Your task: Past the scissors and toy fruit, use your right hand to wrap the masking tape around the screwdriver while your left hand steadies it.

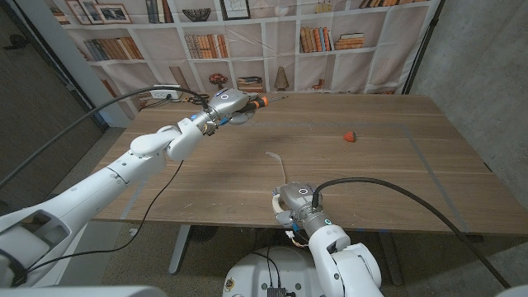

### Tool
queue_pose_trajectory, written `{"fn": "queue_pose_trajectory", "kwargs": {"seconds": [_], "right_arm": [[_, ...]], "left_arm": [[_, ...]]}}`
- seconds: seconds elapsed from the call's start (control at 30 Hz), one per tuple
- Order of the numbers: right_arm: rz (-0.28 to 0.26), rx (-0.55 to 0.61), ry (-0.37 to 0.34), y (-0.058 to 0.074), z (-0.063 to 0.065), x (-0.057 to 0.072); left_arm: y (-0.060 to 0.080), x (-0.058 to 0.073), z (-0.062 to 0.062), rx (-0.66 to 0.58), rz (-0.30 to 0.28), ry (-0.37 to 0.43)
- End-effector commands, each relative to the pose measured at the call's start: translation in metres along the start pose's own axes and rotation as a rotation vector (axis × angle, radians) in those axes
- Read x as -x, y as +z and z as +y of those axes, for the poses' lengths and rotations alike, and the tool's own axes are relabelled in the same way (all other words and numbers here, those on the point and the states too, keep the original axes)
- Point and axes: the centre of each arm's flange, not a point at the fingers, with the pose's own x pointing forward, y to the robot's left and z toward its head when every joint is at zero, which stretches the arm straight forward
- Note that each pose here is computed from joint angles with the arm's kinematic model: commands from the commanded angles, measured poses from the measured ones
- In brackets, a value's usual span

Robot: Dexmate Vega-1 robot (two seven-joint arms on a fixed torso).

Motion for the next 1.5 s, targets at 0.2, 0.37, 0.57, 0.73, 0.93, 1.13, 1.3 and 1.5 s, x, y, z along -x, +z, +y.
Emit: {"fn": "queue_pose_trajectory", "kwargs": {"seconds": [0.2, 0.37, 0.57, 0.73, 0.93, 1.13, 1.3, 1.5], "right_arm": [[0.063, 0.082, 0.061, -0.007, 0.021, -0.021], [0.080, 0.086, 0.105, -0.010, 0.027, -0.027], [0.095, 0.087, 0.121, -0.016, 0.038, -0.032], [0.136, 0.116, 0.087, -0.023, 0.053, -0.036], [0.189, 0.116, 0.176, -0.034, 0.067, -0.044], [0.241, 0.100, 0.032, -0.038, 0.068, -0.042], [0.210, 0.043, 0.054, -0.046, 0.050, -0.037], [0.185, 0.075, 0.253, -0.045, 0.041, -0.047]], "left_arm": [[-0.004, -0.001, -0.003, 0.016, 0.000, -0.007], [-0.004, -0.003, -0.002, 0.017, -0.002, -0.007], [-0.004, -0.004, -0.002, 0.021, -0.007, -0.007], [-0.003, -0.004, -0.001, 0.025, -0.008, -0.009], [-0.003, -0.002, 0.001, 0.018, -0.006, -0.010], [-0.002, -0.001, -0.001, 0.018, -0.006, -0.021], [-0.001, -0.002, 0.000, 0.012, -0.004, -0.016], [0.000, -0.001, 0.001, 0.009, -0.003, -0.005]]}}
